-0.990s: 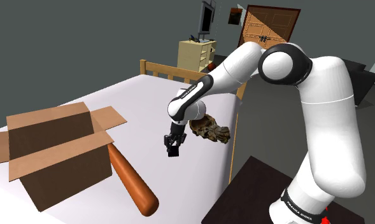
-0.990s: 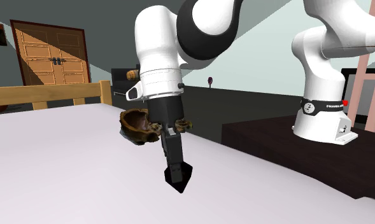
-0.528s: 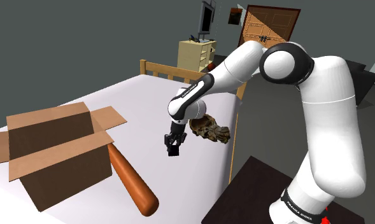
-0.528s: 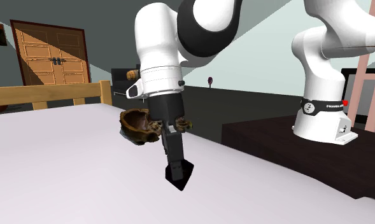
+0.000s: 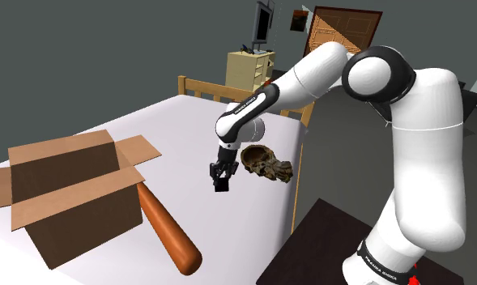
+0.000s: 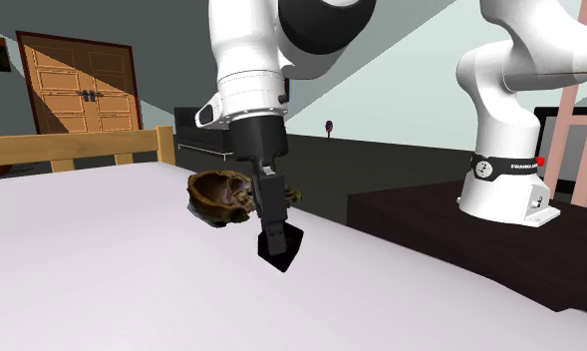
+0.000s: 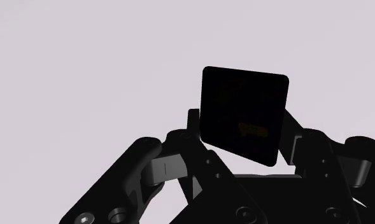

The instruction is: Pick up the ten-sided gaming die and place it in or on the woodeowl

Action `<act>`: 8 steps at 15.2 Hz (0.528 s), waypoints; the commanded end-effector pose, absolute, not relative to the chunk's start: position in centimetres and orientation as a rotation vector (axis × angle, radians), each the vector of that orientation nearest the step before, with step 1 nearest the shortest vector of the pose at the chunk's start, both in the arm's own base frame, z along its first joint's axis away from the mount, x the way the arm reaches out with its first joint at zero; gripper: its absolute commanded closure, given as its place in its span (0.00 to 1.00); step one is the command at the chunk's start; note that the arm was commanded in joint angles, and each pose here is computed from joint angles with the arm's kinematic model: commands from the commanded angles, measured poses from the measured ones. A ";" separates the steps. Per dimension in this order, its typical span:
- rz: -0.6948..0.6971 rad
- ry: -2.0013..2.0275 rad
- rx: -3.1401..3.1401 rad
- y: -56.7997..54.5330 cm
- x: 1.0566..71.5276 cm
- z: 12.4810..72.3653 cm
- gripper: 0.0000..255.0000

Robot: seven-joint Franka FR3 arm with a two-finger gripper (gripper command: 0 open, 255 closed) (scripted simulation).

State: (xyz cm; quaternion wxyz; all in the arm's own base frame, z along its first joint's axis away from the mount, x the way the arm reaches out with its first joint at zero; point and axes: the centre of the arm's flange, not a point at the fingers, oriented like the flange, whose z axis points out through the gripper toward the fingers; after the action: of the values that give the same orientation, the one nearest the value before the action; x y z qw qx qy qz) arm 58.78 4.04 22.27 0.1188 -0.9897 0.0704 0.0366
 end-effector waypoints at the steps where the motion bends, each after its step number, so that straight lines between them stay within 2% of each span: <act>1: 0.107 0.206 -2.894 4.1 58.7 23.4 1.00; 8: 0.107 0.206 -2.894 4.1 58.7 27.1 1.00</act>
State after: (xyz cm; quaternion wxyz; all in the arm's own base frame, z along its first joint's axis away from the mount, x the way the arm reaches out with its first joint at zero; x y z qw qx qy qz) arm 58.52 4.21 26.70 0.1188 -0.9897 0.0704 0.0365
